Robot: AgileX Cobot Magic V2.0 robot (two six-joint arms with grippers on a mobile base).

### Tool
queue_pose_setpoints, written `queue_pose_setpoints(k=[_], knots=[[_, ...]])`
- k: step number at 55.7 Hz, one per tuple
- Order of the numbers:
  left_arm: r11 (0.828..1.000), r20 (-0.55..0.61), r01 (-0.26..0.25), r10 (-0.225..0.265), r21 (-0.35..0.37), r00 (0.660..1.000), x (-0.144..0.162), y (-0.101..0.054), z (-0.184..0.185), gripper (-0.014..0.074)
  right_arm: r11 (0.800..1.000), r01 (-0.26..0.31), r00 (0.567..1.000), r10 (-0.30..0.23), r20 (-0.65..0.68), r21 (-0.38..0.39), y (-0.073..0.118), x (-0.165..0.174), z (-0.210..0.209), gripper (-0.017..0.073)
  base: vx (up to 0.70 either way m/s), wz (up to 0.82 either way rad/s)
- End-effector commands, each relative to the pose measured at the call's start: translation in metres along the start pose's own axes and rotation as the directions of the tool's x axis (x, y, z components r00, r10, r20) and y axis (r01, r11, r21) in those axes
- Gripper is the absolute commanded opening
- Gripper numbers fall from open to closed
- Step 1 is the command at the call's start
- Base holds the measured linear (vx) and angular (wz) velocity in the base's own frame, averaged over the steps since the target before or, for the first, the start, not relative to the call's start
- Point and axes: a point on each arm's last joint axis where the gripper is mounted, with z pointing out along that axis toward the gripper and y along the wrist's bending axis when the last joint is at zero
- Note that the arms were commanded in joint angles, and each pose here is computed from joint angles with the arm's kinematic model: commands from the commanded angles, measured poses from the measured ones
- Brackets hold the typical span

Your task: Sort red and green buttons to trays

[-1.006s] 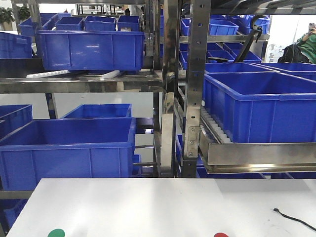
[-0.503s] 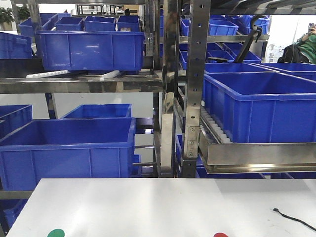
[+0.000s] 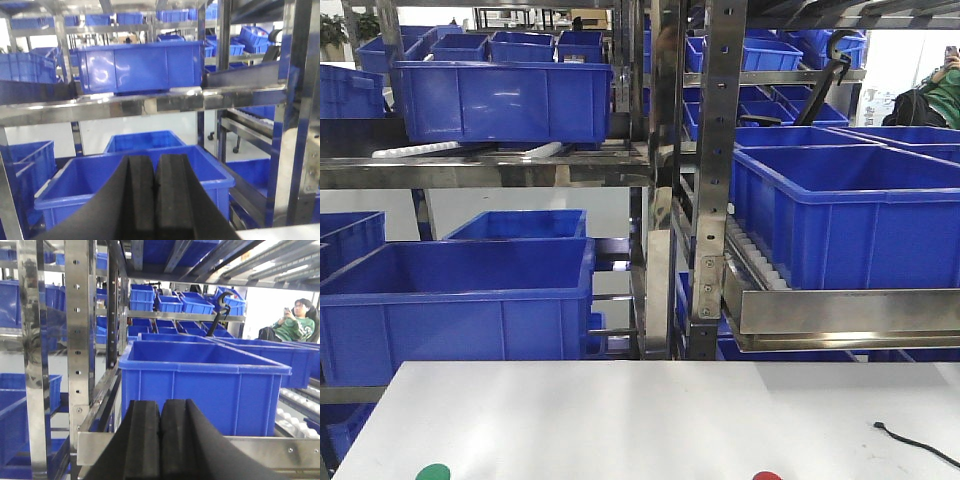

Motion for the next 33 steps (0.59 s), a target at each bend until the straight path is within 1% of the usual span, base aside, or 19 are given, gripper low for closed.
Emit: queue_pose_setpoints(k=[1,3,7,10,13,18,20,23,25,28,29,32,33], knots=[[1.0,0.119,0.011,-0.01,-0.011,0.993,-0.021,0.002,-0.002,0.0136,1.0,0.005,0.996,-0.006,0.092,0.013,-0.003,-0.018,-0.002,0.0153,0.0,0.0],[1.0,0.119,0.011,-0.01,-0.011,0.993,-0.021,0.002,-0.002,0.0172,1.0,0.005,0.997,-0.006,0.083,0.013,-0.003,-0.018,-0.002,0.0202,0.0,0.0],[1.0,0.119,0.011,-0.01,-0.011,0.993,-0.021,0.002,-0.002,0.0265,1.0,0.005,0.998,-0.006,0.059,0.012,-0.003,-0.015,-0.002,0.0332,0.0,0.0],[1.0,0.116,0.011,-0.01,-0.01,0.993,-0.02,0.002,-0.002,0.0337,1.0,0.004,0.998,-0.005,0.057,0.012,-0.003,-0.015,-0.002,0.0449,0.0,0.0],[1.0,0.112,0.011,-0.01,-0.01,0.994,-0.02,0.002,-0.002,0.0407,1.0,0.005,0.998,-0.006,0.057,0.012,-0.003,-0.015,-0.002,0.0545,0.0,0.0],[1.0,0.111,0.012,-0.011,-0.01,0.994,-0.02,0.002,-0.002,0.0496,1.0,0.005,0.998,-0.006,0.058,0.012,-0.003,-0.015,-0.002,0.0659,0.0,0.0],[1.0,0.109,0.012,-0.011,-0.01,0.994,-0.02,0.001,-0.002,0.0523,1.0,0.005,0.998,-0.006,0.07,0.012,-0.003,-0.016,-0.002,0.0685,0.0,0.0],[1.0,0.109,0.012,-0.011,-0.01,0.994,-0.02,0.001,-0.002,0.0543,1.0,-0.012,0.995,0.011,0.101,0.013,-0.003,-0.019,-0.002,0.071,0.0,0.0],[1.0,0.109,0.012,-0.011,-0.01,0.994,-0.02,0.001,-0.002,0.0548,1.0,-0.021,0.992,0.019,0.121,0.013,-0.003,-0.02,-0.002,0.0711,0.0,0.0],[1.0,0.104,0.012,-0.011,-0.009,0.994,-0.019,0.001,-0.002,0.0547,1.0,-0.009,0.991,0.007,0.135,0.014,-0.003,-0.018,-0.001,0.0706,0.0,0.0],[1.0,0.086,0.012,-0.011,-0.008,0.996,-0.018,0.001,-0.002,0.0546,0.998,0.053,0.989,-0.05,0.14,-0.016,0.005,0.019,0.009,0.0667,0.0,0.0],[1.0,0.081,0.012,-0.011,-0.007,0.997,-0.016,0.001,-0.002,0.0546,0.998,0.05,0.992,-0.045,0.122,-0.039,0.01,0.043,0.011,0.0646,0.0,0.0],[1.0,0.078,0.012,-0.011,-0.007,0.997,-0.016,0.001,-0.002,0.0546,0.998,0.04,0.993,-0.035,0.114,-0.047,0.011,0.05,0.011,0.0641,0.0,0.0]])
